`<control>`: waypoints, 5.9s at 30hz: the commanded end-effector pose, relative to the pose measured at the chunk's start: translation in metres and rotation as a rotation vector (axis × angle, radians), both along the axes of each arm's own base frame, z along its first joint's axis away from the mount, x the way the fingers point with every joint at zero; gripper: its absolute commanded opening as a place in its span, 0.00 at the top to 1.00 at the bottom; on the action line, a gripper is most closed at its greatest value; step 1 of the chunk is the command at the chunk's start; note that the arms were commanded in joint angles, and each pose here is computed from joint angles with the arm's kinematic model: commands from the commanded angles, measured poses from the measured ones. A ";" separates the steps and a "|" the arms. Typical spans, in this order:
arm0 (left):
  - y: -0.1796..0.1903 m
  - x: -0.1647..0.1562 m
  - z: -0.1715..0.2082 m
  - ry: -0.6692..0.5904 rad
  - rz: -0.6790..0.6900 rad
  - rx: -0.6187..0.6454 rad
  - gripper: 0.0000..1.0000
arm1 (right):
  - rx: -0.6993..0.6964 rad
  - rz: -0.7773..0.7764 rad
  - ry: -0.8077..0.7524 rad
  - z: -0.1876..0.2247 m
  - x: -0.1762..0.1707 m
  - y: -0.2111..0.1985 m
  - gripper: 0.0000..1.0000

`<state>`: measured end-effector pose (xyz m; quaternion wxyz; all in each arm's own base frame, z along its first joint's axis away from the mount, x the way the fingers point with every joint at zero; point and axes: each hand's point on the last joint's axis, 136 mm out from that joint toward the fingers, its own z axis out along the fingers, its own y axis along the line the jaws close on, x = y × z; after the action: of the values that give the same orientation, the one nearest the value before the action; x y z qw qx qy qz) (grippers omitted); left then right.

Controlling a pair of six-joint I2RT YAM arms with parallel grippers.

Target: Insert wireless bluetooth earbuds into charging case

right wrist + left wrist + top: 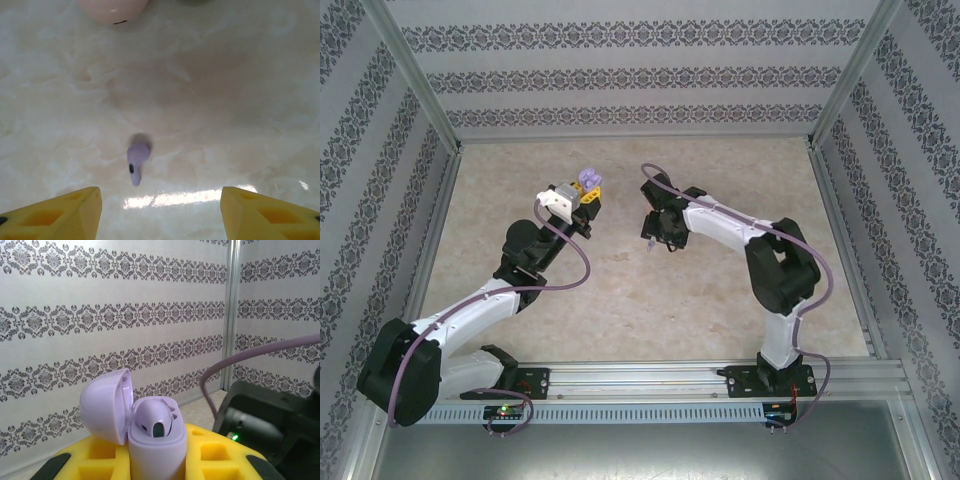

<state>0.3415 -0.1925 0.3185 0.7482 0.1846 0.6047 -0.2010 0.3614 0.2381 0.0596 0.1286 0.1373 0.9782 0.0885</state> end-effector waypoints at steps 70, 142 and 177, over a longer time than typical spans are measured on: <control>0.015 -0.009 0.020 -0.047 0.000 -0.055 1.00 | -0.095 0.000 0.010 -0.031 0.016 0.024 0.79; -0.091 -0.037 0.028 -0.119 -0.465 0.121 1.00 | 0.328 0.349 -0.909 0.315 -0.061 0.053 0.79; -0.089 -0.047 0.048 -0.168 -0.453 0.102 1.00 | 0.323 0.338 -0.865 0.293 -0.052 0.057 0.84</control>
<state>0.3087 -0.2804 0.3296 0.6870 0.3628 0.5430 -0.3188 0.3079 0.2931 0.3633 0.4939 -0.0587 0.8113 0.3073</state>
